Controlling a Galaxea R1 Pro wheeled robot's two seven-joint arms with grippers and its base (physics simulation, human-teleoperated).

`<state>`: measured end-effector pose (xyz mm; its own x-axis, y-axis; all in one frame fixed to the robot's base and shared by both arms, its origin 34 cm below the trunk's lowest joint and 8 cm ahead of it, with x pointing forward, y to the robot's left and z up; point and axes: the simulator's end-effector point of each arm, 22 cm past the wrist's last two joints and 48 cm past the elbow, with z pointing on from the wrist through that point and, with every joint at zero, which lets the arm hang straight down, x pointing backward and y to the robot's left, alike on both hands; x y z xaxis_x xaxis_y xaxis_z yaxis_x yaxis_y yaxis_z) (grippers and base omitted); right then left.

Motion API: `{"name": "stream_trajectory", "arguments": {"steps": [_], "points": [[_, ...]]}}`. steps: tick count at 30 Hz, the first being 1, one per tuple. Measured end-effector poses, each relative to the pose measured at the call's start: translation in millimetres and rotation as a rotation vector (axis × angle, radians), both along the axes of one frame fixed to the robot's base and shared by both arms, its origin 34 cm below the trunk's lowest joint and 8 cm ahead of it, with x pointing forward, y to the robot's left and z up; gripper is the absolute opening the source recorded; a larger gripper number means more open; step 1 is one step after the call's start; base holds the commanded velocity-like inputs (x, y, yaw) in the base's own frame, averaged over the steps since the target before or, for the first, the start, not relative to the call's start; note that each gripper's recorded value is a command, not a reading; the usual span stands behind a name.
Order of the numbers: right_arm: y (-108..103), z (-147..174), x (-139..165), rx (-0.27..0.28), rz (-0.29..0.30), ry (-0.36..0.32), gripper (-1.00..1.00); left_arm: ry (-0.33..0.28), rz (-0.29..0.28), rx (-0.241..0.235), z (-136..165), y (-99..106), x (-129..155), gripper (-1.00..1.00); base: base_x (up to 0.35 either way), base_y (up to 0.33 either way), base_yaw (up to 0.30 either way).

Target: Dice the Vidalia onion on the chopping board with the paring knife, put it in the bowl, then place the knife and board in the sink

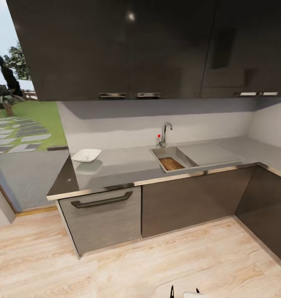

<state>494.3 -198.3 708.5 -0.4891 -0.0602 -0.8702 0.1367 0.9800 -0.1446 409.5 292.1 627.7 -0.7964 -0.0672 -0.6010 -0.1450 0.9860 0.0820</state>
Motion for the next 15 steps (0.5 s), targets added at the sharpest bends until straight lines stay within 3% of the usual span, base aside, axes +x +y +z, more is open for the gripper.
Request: {"name": "stream_trajectory", "arguments": {"steps": [9, 15], "points": [[0, 4, 3, 0.000, 0.001, -0.012, 1.00, -0.012, 0.010, 0.004, 4, 5, 3, 1.00, 0.000, -0.320, 0.192], [0, 6, 4, 0.000, 0.001, -0.017, 1.00, -0.019, 0.106, -0.007, 5, 21, 1, 1.00, 0.000, -0.320, 0.251]]}}
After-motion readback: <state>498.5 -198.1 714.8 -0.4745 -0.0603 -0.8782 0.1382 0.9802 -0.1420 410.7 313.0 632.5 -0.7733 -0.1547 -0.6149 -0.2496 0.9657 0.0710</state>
